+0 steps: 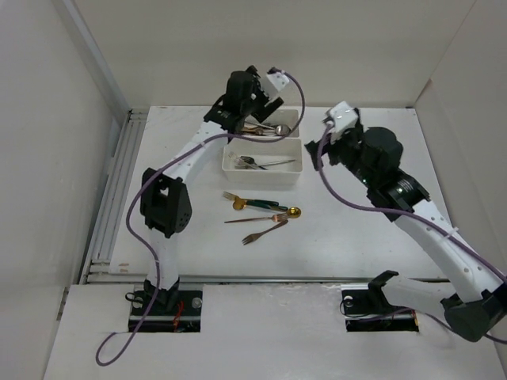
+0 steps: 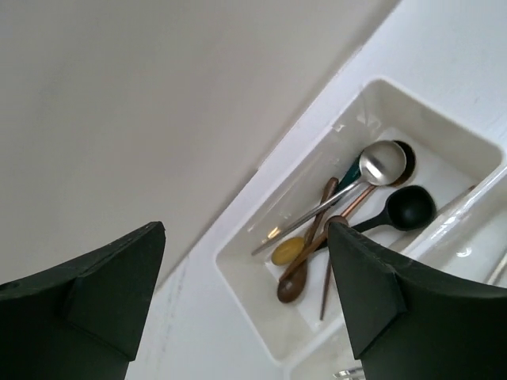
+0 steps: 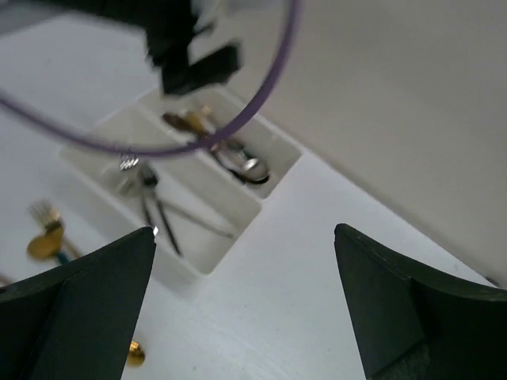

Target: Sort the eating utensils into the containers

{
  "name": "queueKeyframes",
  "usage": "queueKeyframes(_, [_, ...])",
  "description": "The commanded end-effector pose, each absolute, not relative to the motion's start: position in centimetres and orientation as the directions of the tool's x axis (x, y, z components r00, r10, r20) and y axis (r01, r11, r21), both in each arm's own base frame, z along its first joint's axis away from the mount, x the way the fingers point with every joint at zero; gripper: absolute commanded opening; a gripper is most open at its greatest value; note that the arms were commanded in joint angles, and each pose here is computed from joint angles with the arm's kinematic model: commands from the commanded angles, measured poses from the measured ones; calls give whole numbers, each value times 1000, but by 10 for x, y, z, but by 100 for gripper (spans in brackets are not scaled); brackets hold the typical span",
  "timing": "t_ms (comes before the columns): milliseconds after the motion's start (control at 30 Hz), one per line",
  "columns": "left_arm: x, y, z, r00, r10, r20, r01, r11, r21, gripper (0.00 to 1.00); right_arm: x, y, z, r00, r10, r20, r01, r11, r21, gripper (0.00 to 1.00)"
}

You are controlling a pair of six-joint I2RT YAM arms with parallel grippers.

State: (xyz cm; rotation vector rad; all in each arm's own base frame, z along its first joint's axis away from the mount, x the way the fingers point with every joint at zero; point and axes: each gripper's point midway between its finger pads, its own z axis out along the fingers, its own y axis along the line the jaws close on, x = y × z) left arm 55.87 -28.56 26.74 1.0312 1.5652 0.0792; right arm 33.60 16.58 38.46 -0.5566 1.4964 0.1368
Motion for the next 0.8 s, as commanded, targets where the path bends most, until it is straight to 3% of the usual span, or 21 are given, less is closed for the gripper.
queueKeyframes(0, [534,-230,384,22,355,-935,388,859,335,81,305,222,312,28,-476,-879,-721,599,-347,99])
queueKeyframes(100, [508,-174,392,-126,203,-971,352,924,147,81,276,255,258,58,-610,-790,-831,410,-377,96])
queueKeyframes(133, [500,-159,366,-213,196,-957,350,930,112,84,272,264,236,52,-643,-764,-856,366,-366,94])
queueKeyframes(300, [450,-76,361,-296,112,-949,242,969,39,84,225,304,156,76,-755,-651,-946,151,-286,90])
queueKeyframes(600, [387,-29,331,-370,21,-929,189,981,-53,84,214,342,81,126,-831,-542,-986,-44,-161,87])
queueKeyframes(767, [367,-8,345,-327,-12,-945,146,987,-63,85,216,344,51,105,-879,-465,-993,-67,-97,85])
